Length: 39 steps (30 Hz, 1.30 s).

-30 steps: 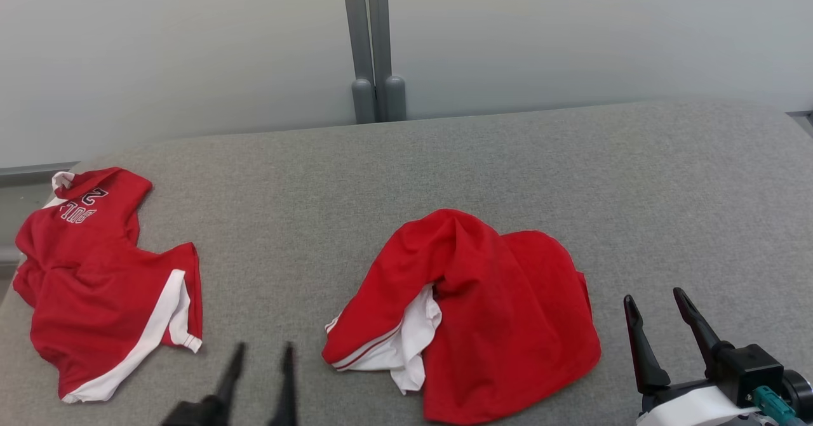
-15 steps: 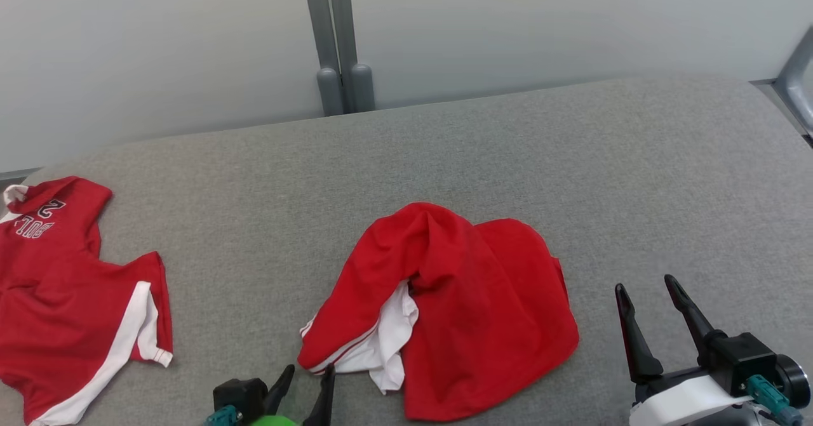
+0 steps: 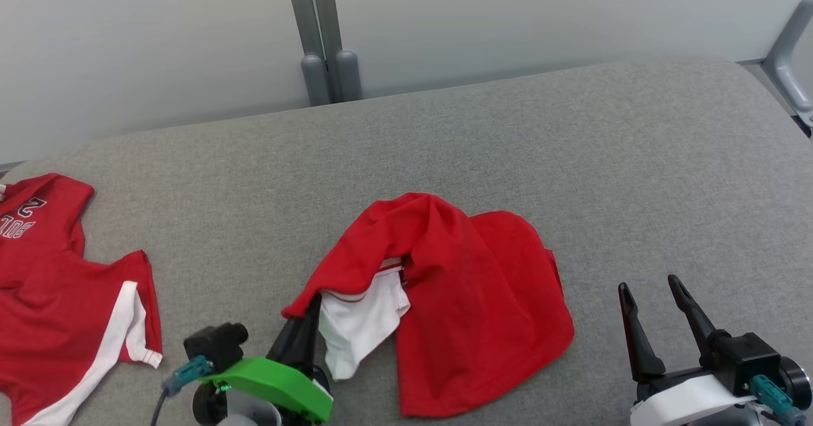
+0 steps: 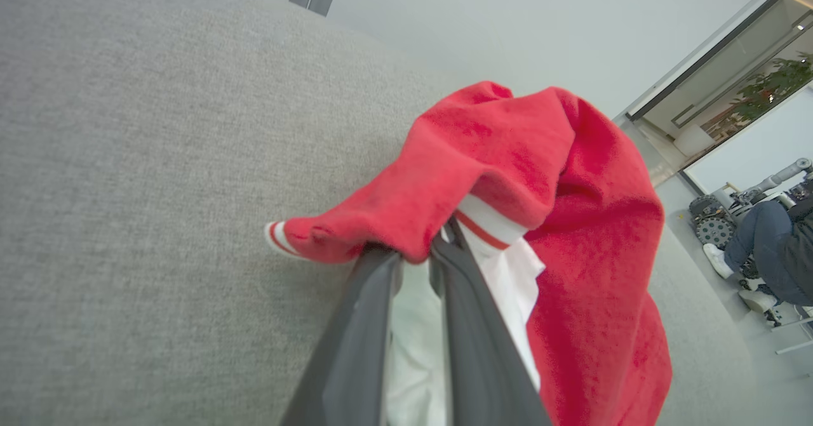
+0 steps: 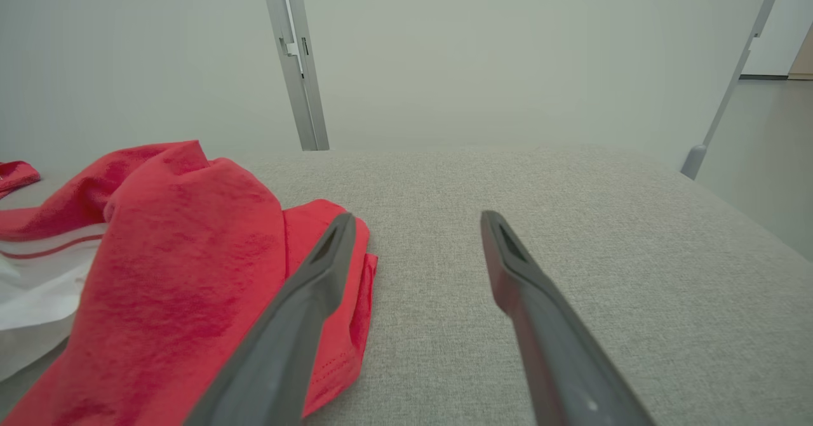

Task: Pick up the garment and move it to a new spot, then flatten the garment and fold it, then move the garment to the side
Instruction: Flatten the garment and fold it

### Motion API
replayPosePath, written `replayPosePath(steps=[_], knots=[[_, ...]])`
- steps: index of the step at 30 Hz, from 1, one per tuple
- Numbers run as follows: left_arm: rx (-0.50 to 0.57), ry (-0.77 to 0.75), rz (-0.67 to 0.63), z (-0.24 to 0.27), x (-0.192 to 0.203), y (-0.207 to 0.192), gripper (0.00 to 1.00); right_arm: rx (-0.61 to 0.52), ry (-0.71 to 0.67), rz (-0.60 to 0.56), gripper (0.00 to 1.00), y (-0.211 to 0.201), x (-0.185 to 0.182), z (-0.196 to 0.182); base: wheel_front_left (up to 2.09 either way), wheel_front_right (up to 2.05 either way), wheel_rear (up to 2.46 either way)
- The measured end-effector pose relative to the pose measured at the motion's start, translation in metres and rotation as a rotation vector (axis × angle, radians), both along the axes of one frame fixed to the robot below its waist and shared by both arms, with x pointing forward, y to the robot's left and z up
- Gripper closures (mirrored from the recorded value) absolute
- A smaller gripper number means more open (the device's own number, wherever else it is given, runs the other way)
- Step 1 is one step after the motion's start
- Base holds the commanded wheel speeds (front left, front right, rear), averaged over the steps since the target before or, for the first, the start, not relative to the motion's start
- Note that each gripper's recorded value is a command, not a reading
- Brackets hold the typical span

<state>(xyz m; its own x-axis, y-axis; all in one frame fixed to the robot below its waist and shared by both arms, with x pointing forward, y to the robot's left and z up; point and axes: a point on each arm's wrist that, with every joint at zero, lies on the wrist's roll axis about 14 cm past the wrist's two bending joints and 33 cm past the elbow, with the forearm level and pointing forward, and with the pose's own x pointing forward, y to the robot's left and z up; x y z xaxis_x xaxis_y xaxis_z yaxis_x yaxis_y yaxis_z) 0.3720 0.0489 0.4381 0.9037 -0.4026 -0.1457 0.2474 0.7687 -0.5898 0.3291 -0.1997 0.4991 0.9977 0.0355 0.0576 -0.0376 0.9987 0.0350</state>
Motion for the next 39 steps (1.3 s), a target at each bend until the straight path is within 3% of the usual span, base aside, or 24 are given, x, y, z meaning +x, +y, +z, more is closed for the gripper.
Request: replayPosePath(steps=[4, 9, 20, 26, 32, 37, 39], knots=[[-0.076, -0.147, 0.025, 0.053, 0.017, 0.012, 1.00, 0.005, -0.003, 0.015, 0.00, 0.005, 0.002, 0.001, 0.00, 0.00, 0.00], [-0.083, -0.371, -0.008, 0.131, 0.027, 0.027, 1.00, 0.011, -0.012, 0.034, 0.00, 0.011, 0.004, 0.003, 0.00, 0.00, 0.00], [0.047, -0.678, -0.201, 0.278, 0.028, 0.016, 1.00, 0.015, -0.035, 0.050, 0.00, 0.017, 0.004, 0.010, 0.00, 0.00, 0.00], [0.136, -0.786, -0.259, 0.329, 0.036, -0.004, 1.00, 0.024, -0.037, 0.039, 0.00, 0.015, 0.000, 0.011, 0.00, 0.00, 0.00], [0.197, -0.718, -0.304, 0.305, 0.050, -0.056, 1.00, 0.029, -0.036, 0.004, 0.00, 0.006, -0.005, 0.010, 0.00, 0.00, 0.00], [0.189, -0.527, -0.484, 0.219, 0.029, -0.144, 1.00, 0.045, -0.030, -0.020, 0.00, 0.003, -0.008, 0.008, 0.00, 0.00, 0.00], [0.234, -0.470, -0.568, 0.181, 0.016, -0.172, 1.00, 0.053, -0.031, -0.018, 0.00, 0.005, -0.005, 0.009, 0.00, 0.00, 0.00]])
